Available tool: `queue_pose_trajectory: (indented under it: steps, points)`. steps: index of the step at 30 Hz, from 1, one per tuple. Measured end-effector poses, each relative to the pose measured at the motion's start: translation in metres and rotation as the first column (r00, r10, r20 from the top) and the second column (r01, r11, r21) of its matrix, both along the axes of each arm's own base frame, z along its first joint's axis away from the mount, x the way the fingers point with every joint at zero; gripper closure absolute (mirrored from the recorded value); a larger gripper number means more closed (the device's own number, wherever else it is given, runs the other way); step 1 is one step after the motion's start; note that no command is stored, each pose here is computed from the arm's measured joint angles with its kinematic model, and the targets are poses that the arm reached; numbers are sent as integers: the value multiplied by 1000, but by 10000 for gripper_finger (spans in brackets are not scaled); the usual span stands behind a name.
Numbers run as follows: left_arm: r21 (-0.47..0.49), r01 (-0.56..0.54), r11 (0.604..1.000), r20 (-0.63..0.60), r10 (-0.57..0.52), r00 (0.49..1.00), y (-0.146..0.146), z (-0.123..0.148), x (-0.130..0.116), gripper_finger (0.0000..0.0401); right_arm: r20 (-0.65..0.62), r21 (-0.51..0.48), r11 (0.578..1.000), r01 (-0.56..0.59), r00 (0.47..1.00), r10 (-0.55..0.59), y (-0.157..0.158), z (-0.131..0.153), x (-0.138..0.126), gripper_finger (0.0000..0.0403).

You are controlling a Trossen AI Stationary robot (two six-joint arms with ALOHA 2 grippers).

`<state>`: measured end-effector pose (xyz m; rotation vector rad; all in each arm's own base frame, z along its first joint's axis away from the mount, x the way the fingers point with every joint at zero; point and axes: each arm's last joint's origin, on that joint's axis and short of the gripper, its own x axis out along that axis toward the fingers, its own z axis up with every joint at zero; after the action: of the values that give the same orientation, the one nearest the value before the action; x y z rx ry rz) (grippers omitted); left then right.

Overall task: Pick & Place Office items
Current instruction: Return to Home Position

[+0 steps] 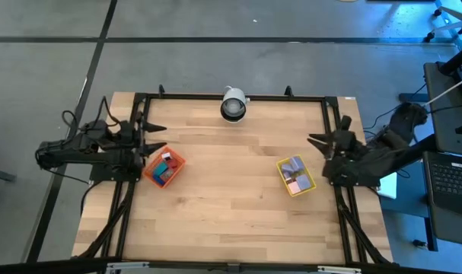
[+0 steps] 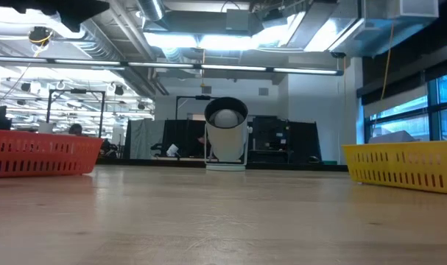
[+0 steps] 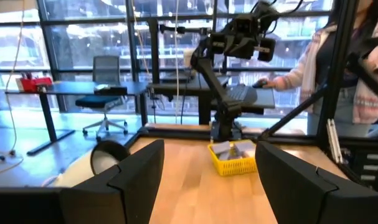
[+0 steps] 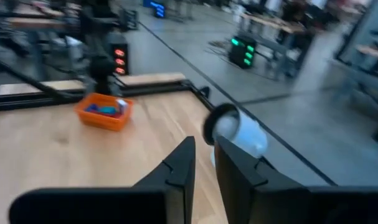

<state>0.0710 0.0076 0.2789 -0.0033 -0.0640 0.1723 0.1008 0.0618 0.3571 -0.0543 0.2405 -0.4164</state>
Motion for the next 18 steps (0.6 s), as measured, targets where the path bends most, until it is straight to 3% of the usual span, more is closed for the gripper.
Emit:
queue_pose_trajectory:
  steps: [9,18]
  points:
    - [3,-49,999,-13,49,999,1,-11,-2,153,4,-82,982,-170,985,171,-5,1,-24,360]
    - [42,-53,998,38,51,998,2,-42,15,153,137,12,977,-214,968,211,-15,-43,-38,398]
